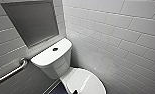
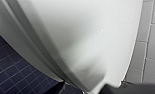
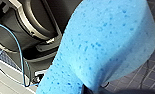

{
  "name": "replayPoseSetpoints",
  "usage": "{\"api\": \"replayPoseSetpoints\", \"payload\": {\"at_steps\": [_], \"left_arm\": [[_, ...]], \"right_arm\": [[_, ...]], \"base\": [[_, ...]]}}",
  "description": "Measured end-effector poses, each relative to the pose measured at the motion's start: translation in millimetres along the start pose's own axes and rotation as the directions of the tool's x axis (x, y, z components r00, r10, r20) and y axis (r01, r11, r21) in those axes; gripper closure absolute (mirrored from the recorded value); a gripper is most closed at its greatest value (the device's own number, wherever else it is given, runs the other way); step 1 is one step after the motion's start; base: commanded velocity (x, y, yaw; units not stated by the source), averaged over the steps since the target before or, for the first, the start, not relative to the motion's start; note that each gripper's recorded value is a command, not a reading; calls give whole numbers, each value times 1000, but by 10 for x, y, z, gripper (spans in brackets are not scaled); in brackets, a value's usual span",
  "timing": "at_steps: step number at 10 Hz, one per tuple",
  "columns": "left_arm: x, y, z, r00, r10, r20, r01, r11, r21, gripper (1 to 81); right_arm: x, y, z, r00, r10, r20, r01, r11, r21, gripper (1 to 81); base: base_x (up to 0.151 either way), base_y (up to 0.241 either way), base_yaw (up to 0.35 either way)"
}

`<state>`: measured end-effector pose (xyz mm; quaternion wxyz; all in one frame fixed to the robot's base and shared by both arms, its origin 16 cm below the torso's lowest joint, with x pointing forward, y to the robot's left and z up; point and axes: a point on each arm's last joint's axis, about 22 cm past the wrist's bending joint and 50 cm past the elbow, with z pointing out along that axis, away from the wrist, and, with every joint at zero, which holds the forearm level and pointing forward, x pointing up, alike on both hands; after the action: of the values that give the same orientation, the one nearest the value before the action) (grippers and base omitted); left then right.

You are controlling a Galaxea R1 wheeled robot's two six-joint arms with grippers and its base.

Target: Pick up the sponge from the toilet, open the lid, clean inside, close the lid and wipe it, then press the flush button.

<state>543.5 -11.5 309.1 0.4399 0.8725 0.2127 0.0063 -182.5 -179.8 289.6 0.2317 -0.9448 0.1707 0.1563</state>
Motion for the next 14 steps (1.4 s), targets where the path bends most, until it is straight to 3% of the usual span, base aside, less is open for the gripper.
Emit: {"api": "replayPoseSetpoints", "payload": {"at_steps": [14], "left_arm": [[-107, 160, 111, 1000, -18, 25, 18, 1000, -19, 10]], "right_arm": [[-14, -43, 25, 1000, 2, 3, -2, 1000, 4, 811]], "base": [[0, 0, 0]]}}
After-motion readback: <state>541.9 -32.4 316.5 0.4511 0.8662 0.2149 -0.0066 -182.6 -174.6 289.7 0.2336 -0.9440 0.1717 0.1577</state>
